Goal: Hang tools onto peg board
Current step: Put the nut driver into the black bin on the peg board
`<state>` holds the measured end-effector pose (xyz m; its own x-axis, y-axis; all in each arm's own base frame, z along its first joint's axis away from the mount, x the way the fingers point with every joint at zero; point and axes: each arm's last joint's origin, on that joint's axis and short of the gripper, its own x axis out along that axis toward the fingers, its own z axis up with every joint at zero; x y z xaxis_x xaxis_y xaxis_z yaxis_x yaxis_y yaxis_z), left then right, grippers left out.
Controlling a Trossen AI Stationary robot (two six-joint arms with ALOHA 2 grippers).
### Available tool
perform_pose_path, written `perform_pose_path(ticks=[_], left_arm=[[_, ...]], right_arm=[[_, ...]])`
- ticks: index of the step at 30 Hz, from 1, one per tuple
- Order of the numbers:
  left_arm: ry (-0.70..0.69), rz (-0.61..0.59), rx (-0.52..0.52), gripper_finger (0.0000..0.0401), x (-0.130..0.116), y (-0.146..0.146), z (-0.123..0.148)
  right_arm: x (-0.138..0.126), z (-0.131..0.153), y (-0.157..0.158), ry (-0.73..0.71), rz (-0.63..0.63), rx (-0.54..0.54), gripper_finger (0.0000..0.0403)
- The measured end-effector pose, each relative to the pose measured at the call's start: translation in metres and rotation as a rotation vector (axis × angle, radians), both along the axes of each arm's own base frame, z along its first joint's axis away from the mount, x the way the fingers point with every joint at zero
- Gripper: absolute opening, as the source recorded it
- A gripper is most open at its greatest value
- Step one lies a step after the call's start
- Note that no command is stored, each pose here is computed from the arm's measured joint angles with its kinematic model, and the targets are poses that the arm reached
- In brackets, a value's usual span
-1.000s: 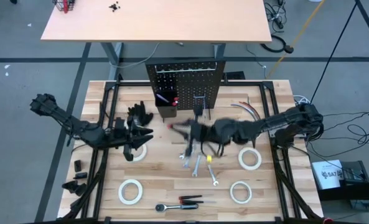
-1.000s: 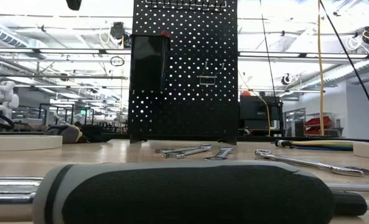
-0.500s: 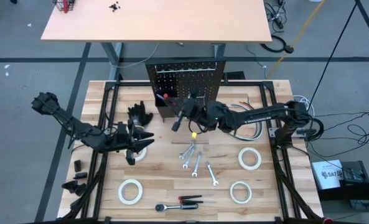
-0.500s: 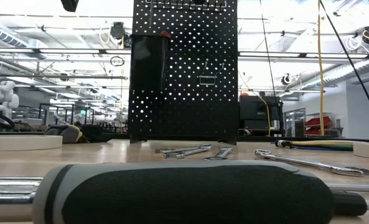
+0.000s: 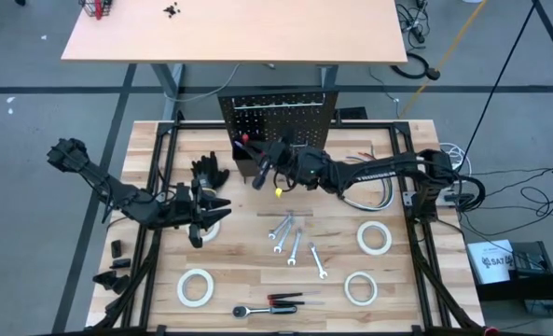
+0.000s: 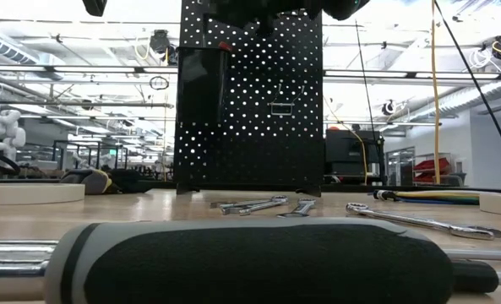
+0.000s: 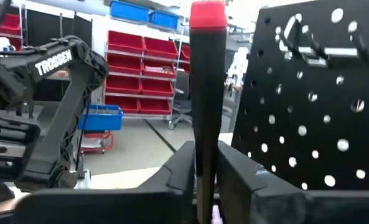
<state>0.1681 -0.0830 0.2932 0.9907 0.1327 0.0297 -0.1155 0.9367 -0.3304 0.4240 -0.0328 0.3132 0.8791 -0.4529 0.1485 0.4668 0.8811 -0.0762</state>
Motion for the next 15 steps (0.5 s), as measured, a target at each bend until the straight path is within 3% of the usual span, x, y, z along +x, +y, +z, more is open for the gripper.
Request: perform_pose_path(ticks=[9,15], left_arm=[[-0.001,-0.020,-0.020,0.0125,-0.001,-0.003,0.000],[0.062,-0.038,0.008,0.0125,-0.003,-0.006,-0.007]], right_arm=[[-0.001,0.001,0.000,-0.009,0.003,0.008,0.0191],[-0.009,0.019,0.014,-0.051,0.030,-0.033,0.0242]])
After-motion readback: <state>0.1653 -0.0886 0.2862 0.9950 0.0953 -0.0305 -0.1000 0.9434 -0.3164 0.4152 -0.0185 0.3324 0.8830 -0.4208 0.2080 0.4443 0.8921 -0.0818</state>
